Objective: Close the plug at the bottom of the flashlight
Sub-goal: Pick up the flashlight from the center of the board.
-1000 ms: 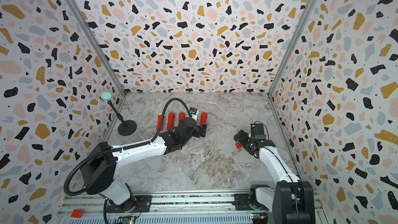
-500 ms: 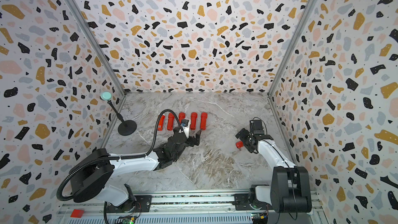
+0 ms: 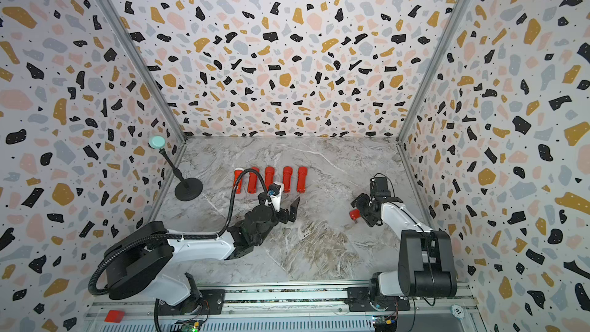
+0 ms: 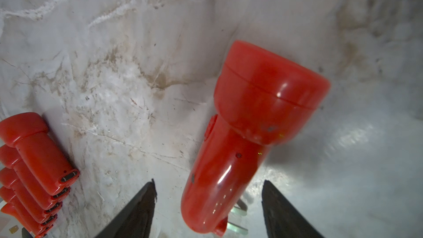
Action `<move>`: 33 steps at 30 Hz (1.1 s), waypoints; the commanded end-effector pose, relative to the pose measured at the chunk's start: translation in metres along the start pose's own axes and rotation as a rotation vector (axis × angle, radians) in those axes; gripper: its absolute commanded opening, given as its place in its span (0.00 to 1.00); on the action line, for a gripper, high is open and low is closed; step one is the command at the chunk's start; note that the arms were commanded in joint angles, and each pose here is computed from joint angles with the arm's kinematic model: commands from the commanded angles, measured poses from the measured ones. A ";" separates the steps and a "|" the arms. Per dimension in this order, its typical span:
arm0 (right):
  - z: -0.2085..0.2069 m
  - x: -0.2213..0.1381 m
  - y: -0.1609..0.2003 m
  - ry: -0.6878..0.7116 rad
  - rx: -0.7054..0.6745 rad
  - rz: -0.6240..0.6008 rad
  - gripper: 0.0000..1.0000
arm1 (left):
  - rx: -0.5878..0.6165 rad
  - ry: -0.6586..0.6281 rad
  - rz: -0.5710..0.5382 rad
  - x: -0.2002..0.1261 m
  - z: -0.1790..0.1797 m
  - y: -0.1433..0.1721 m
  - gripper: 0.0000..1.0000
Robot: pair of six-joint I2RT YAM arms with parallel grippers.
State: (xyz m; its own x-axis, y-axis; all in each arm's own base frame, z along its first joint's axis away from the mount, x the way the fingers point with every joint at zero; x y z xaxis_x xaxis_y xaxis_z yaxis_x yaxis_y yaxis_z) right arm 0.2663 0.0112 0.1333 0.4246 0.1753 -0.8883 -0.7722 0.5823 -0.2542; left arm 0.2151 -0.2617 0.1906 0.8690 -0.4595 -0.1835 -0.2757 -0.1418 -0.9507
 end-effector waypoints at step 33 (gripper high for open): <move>-0.003 0.024 0.003 -0.005 0.062 0.079 0.49 | 0.007 0.028 -0.016 0.000 -0.006 0.009 1.00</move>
State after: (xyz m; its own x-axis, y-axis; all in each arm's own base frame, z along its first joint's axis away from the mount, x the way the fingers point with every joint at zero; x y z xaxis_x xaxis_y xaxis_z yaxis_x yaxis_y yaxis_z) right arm 0.2795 0.0131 0.1173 0.4186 0.2279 -0.8791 -0.7651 0.6100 -0.2061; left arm 0.2117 -0.2672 0.1803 0.8557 -0.4761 -0.2030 -0.2903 -0.1168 -0.9498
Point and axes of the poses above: each gripper's point midway between its finger pads, its own x axis out along the fingers, its own z axis along the line the jaws close on, y = z × x, the point moved 10 cm from there along -x, back along the fingers, and after that the axes turned 11 degrees about -x, right-handed, at the moved point
